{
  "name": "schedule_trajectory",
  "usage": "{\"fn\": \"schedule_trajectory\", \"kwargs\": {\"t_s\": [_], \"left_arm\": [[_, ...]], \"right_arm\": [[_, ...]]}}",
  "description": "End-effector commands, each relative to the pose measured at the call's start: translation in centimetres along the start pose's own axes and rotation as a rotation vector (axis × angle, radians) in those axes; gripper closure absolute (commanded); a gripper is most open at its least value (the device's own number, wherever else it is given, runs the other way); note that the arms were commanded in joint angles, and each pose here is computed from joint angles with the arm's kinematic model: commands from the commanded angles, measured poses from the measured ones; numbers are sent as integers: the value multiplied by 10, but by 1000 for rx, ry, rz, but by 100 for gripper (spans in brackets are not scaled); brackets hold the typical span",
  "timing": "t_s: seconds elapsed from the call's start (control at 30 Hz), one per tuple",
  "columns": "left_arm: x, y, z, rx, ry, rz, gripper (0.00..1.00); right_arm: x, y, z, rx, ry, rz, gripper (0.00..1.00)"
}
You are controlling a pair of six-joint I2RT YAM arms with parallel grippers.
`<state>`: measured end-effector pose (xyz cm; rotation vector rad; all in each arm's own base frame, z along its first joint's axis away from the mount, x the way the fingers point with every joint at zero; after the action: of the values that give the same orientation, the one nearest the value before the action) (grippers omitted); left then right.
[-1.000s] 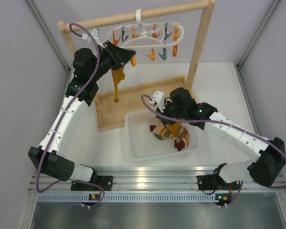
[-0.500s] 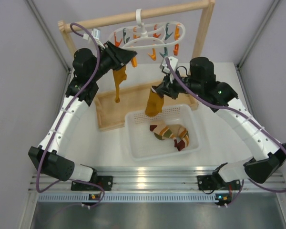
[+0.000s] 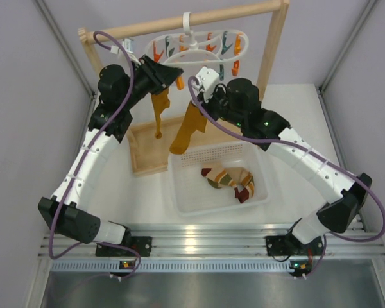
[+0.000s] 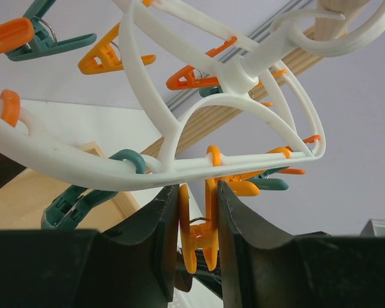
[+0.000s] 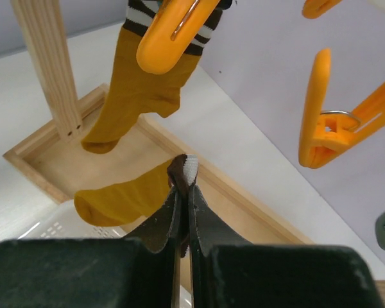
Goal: Clip the socks to the hanger
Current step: Clamp the sock onto the hanger.
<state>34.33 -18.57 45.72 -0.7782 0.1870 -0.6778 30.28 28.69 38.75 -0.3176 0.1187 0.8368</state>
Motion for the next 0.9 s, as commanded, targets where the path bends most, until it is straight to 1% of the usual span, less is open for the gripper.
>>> {"fn": "schedule_trajectory", "kwargs": {"t_s": [0.0,0.17,0.47,0.63,0.87], "left_arm": [[-5,13,-6,-9,33,101,100],[-3,12,-6,41,20,166,100],[2,11,-5,34,-25,255,100],[7,9,-12,44,-32,305,100],[12,11,-14,71,-61,381,100]], "right_arm": [[-10,-13,32,-15,-142,-199,100],[-8,-12,32,-28,-169,-294,100],[4,-4,47,39,-246,-281,100],[14,4,47,39,-228,-273,100],[17,4,49,40,-220,-338,100]]}}
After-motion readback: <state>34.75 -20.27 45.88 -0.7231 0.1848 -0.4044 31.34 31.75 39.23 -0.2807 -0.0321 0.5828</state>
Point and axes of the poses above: each gripper's point midway between its finger pads, its own x axis out along the fingers, its own y axis along the line the jaws close on, z = x × y, the point moved 6 cm from there along -x, back along the fingers, and after that the axes turned 3 degrees about x, right-handed, at the moved point
